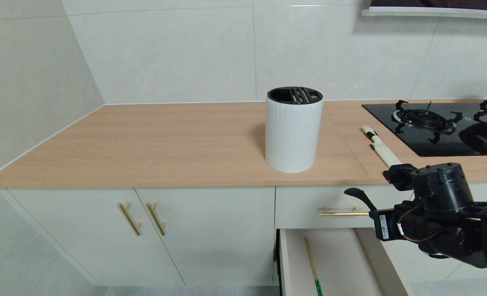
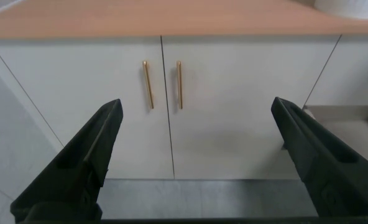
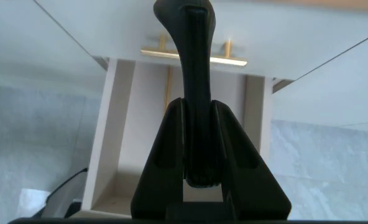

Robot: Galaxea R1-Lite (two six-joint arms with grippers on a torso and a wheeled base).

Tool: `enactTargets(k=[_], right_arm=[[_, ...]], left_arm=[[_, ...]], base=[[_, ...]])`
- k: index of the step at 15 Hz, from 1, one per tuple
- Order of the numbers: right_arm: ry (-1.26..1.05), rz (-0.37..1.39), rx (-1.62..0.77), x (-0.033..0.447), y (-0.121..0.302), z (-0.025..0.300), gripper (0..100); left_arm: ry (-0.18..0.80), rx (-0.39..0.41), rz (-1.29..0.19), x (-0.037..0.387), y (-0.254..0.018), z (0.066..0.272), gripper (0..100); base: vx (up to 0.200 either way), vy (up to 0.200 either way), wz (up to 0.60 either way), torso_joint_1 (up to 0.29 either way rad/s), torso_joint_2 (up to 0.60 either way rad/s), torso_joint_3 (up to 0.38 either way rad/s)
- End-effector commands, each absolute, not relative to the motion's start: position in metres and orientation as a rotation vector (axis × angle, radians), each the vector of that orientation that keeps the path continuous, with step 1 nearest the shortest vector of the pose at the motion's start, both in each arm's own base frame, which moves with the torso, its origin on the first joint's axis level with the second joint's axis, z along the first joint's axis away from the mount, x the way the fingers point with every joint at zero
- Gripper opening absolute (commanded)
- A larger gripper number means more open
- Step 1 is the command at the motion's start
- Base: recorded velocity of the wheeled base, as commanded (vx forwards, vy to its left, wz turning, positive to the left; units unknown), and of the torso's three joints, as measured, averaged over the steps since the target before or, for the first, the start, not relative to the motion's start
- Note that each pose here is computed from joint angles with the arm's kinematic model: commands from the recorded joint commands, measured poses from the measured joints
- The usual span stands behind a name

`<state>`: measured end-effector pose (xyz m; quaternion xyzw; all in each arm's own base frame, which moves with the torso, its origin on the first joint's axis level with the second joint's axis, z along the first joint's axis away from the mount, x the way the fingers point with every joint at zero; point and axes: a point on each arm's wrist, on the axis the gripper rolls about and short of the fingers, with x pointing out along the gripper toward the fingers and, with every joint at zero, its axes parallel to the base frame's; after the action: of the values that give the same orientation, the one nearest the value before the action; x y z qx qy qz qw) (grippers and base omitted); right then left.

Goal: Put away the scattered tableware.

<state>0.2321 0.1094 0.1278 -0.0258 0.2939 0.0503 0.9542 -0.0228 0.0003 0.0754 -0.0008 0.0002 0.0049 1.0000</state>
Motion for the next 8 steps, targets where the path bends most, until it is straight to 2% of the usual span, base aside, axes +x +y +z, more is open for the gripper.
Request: enactTargets(k=[1,8], right_arm=[[0.624,0.099,-0.065,0.2349,0.1111,0.1201,0],[0.639,0.103,-0.074,0.2347,0.1129,0.1159,0]], left_arm=[[0.000,-0.002,0.011,-0.0228,0.0003,0.0755,100],[0.000,-0.002,0.011,-0.0228,0.0003,0.0755,100]], base=[[0.000,0.000,0.00,-0.227,0.51,0.286],[0.000,0.000,0.00,-0.204,0.50,0.288]])
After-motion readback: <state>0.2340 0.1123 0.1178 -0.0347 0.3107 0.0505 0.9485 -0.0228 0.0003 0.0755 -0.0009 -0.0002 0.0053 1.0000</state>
